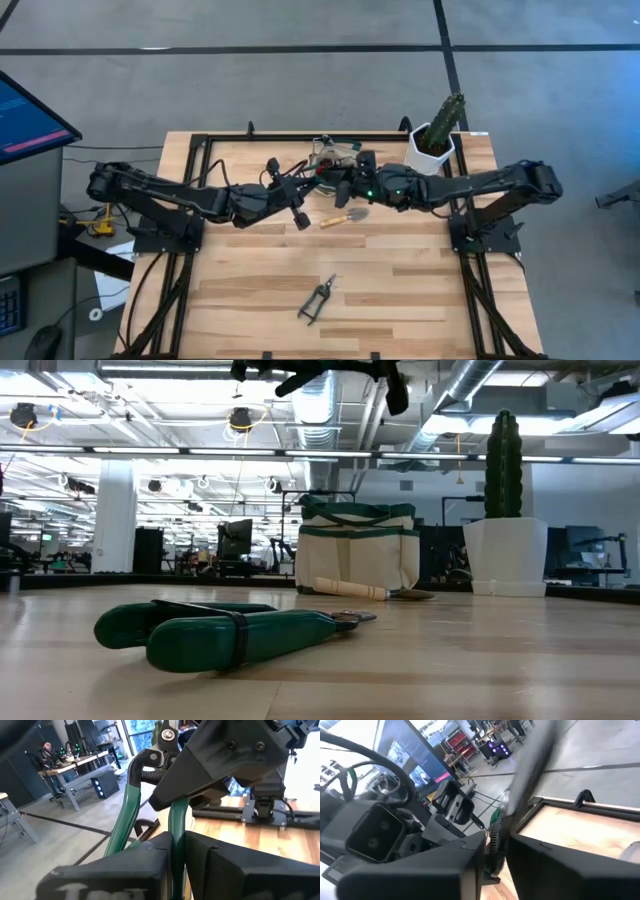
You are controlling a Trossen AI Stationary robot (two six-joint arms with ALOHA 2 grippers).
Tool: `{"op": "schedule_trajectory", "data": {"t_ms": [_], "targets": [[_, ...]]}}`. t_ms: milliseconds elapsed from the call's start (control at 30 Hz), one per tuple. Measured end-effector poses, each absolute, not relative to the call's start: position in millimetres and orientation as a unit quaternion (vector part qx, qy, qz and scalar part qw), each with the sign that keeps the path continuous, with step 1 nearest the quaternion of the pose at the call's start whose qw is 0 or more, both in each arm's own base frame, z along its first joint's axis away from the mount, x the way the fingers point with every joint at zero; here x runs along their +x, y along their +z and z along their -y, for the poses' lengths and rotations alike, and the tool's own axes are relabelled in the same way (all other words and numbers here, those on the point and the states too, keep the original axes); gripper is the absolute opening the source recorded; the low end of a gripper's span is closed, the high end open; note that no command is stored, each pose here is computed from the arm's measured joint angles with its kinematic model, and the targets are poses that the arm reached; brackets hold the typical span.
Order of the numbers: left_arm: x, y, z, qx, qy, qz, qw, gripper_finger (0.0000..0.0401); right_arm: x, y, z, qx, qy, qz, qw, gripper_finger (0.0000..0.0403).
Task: Pick & Place Garden tools in Gardening bag
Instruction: Put the top green shears into the brown gardening bag
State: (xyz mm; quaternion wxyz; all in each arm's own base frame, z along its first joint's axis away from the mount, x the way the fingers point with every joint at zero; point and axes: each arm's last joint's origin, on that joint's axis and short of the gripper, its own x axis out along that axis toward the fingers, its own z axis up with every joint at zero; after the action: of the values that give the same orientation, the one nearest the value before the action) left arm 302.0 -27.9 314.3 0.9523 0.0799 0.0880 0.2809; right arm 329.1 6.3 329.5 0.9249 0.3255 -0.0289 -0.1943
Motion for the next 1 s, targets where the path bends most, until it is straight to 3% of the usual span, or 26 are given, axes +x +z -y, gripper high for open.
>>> {"op": "schedule_trajectory", "data": {"t_ms": [200,433,733,1000], "targets": [[302.0,314.9,27.8,0.079,0.280,-0.086,0.953,0.0015,327.6,332.4,-4.3,0.317,-0.194,0.034,0.928,0.0031],[302.0,314.4,27.8,0.080,0.280,-0.088,0.952,0.0017,327.6,332.2,-4.3,0.305,-0.195,0.031,0.932,0.0025],[302.1,313.4,27.7,0.080,0.284,-0.089,0.951,0.0061,326.5,334.3,-3.9,0.301,-0.196,0.035,0.933,0.0026],[302.3,314.9,27.6,0.079,0.286,-0.082,0.951,0.0074,326.5,334.8,-3.9,0.291,-0.196,0.034,0.936,0.0022]]}}
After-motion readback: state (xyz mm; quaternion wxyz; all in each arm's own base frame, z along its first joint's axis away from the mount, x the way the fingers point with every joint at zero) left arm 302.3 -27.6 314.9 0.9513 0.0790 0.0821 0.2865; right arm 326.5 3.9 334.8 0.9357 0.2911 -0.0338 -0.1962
